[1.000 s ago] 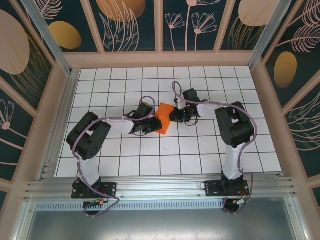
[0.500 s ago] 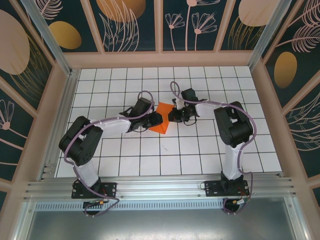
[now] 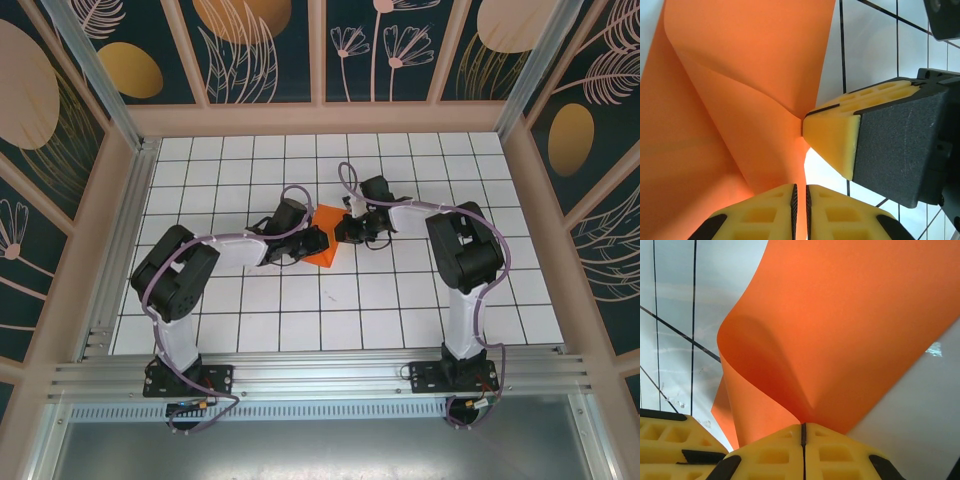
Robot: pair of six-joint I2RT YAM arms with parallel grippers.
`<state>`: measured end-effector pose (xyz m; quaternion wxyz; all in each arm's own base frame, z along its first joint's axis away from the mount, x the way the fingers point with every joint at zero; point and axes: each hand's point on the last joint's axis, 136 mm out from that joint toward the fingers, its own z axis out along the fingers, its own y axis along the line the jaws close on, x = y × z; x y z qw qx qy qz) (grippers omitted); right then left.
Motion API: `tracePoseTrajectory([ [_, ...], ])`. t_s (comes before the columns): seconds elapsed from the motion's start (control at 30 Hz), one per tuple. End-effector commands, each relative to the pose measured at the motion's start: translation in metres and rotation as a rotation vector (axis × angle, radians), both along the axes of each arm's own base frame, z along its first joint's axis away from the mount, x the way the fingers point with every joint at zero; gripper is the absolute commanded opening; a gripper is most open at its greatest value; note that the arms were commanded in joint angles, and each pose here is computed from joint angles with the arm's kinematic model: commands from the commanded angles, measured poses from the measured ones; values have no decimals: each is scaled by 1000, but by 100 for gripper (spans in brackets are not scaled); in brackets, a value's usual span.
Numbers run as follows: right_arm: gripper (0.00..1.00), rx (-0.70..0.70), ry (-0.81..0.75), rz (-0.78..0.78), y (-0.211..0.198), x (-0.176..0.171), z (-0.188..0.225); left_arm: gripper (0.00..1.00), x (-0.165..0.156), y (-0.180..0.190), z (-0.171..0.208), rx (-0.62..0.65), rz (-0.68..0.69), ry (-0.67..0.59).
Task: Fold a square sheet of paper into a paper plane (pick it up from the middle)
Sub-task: Fold the triangle a second time at the center of the table.
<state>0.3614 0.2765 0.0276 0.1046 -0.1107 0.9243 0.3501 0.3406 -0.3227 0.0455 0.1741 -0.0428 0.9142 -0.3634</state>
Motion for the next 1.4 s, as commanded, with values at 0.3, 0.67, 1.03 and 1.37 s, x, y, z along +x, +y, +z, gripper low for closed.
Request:
tracePoseTrajectory([
  [0.3,7,-61,-3,-5,-3,5,-10,15,-2,-12,-4,-49,-28,21],
  [0.67,7,-68,6,-11,-3,6,-13,13,-6,-9,-20,-22,-17,54],
  [1.03,7,-67,10,-10,-2,6,-14,13,-6,-4,-28,7,4,76],
  [1.37,7,-58,10,-14,0,10,-14,13,-11,-7,-32,1,-11,92],
])
